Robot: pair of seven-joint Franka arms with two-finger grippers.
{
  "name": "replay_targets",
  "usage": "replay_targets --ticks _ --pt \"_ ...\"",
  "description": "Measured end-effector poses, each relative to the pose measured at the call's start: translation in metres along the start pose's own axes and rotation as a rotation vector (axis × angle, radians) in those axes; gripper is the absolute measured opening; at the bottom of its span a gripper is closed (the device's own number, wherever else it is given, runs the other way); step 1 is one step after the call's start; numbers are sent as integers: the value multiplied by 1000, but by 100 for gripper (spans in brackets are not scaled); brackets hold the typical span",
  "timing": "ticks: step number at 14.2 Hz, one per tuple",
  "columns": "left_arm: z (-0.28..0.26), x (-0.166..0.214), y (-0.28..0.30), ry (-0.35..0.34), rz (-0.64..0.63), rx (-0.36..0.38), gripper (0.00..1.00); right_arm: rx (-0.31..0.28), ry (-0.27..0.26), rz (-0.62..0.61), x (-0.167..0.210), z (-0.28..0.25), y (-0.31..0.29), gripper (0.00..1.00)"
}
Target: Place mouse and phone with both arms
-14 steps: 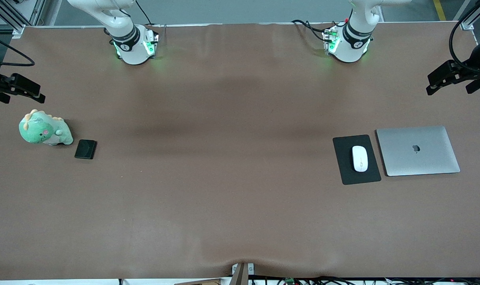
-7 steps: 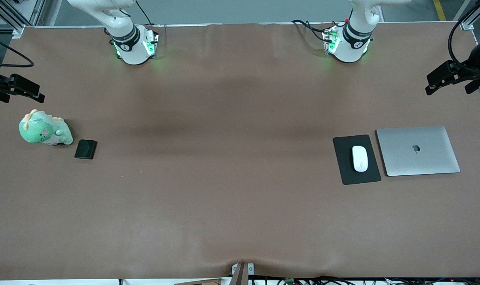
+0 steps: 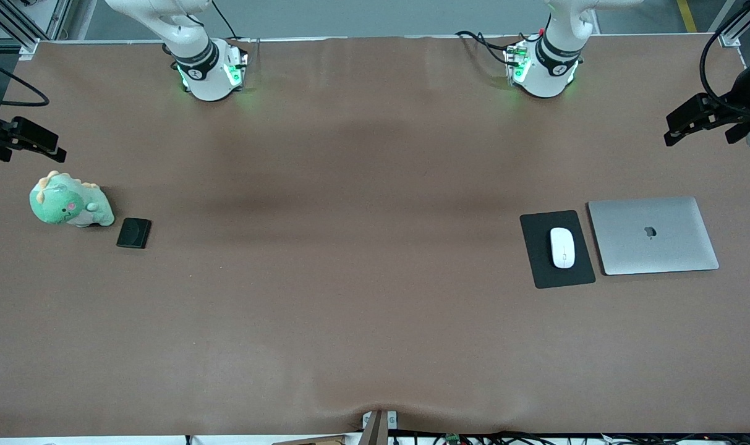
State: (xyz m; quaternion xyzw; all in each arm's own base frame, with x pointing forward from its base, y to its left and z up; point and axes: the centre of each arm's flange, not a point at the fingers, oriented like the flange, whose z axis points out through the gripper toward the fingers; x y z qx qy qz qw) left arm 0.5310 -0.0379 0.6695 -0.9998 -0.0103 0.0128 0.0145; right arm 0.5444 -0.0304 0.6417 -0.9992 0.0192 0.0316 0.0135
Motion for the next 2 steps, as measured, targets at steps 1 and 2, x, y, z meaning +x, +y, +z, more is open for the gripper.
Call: replay_targets --ticks 1,2 --pt "0 -1 0 -8 -20 1 100 0 0 -1 0 0 -1 100" --pt "1 -2 0 -12 -37 1 100 0 0 -1 0 0 -1 100"
